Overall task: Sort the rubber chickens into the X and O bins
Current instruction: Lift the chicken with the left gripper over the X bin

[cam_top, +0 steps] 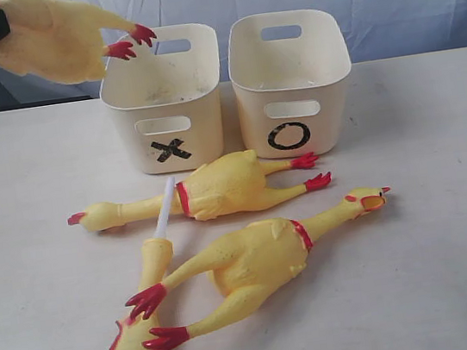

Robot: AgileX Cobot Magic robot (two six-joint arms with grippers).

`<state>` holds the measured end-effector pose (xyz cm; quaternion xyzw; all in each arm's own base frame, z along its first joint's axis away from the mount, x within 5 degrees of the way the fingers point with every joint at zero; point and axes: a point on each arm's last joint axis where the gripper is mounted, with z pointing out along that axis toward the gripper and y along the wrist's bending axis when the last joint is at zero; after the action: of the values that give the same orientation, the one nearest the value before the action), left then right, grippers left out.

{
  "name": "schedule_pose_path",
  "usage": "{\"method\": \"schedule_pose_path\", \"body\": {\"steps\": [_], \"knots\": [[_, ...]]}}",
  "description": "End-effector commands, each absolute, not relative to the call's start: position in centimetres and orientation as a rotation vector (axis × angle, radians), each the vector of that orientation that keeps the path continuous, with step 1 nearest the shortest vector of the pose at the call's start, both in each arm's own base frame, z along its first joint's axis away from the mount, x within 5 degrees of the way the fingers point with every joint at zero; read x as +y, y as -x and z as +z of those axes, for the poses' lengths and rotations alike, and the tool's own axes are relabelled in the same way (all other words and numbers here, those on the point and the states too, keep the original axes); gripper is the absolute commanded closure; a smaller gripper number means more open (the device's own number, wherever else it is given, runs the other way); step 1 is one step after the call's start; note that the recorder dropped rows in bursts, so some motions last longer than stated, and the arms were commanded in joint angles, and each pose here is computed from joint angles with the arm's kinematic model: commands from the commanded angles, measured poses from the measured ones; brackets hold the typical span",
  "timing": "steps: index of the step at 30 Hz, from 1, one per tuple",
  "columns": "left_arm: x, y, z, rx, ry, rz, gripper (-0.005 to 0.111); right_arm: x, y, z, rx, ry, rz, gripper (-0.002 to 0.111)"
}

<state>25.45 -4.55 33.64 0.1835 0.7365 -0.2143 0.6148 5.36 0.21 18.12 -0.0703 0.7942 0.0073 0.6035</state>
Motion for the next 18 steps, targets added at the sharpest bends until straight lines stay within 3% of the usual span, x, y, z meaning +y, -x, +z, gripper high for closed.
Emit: {"method": "schedule_pose_path", "body": {"steps": [1, 12, 18], "knots": [[-4.8, -27.6, 33.5, 1.685, -0.469, -0.5, 0.107, 0.2, -5.4, 18.2, 1.821, 0.175, 0.014, 0.109], [-6.8, -32.9, 31.9, 1.696, -0.587, -0.523, 0.107, 0.2, -5.4, 18.2, 1.821, 0.175, 0.014, 0.109], [-9.0, -35.8, 30.7, 1.743, -0.627, -0.376, 0.107, 0.2, -5.4, 18.2, 1.821, 0.175, 0.014, 0.109]]}}
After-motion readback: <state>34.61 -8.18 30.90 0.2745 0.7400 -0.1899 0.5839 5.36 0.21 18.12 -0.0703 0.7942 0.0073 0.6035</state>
